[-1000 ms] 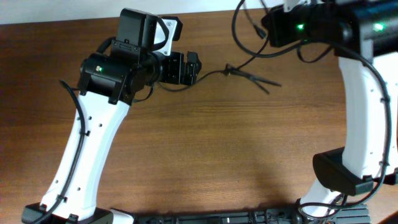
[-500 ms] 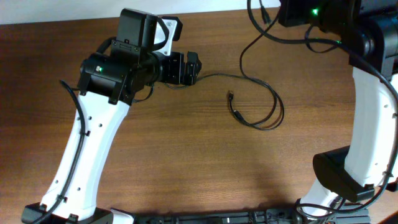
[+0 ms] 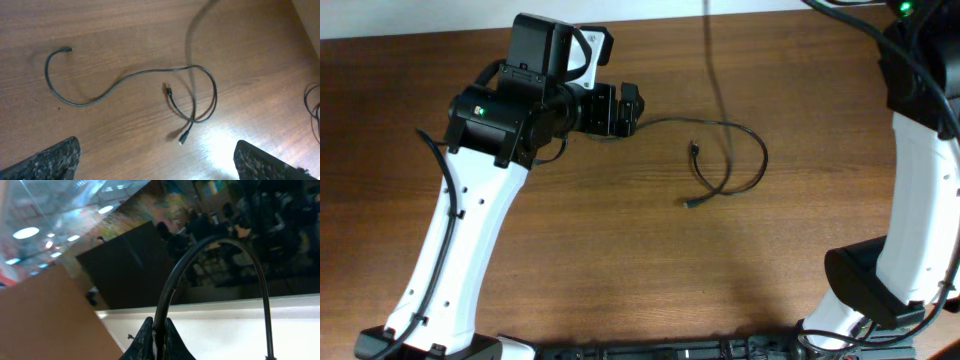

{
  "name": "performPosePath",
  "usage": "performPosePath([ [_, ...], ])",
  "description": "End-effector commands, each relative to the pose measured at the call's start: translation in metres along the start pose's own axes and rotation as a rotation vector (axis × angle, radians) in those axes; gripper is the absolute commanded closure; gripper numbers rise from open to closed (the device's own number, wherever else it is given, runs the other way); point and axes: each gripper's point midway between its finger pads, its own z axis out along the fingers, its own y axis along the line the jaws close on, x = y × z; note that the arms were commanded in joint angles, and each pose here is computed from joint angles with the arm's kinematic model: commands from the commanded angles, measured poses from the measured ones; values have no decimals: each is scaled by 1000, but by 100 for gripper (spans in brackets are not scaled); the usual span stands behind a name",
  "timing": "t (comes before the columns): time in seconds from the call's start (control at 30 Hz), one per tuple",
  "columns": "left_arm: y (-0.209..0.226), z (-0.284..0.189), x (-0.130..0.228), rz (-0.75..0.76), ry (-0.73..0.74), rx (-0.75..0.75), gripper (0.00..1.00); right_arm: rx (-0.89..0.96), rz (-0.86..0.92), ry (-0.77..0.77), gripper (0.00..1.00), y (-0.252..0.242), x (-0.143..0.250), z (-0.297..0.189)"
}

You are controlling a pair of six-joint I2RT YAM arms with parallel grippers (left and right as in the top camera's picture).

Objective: Untangle cables

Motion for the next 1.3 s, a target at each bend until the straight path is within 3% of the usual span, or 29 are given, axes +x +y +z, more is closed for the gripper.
performPosePath([
  [0.0,0,-3,-5,15,-14,5,1,-142,84,-27,96,28,-24,-18],
  [0.5,-1,-3,-4,16,-12,7,1,249,121,249,96,-93,32,-57],
  [0.67,0,-3,0,12,4,5,1,237,115,277,96,-94,36,-61],
  [0.83,-8,1,-6,21,-13,52,1,111,121,337,96,-72,45,-60],
  [0.93,-48,10,-19,203,-57,296,1,10,132,380,96,-54,51,-62],
  [1.17,-49,89,-30,509,-98,427,6,-266,163,421,96,-3,43,-67],
  [1.27,-59,115,-43,551,-171,532,3,-327,178,425,96,9,38,-70],
])
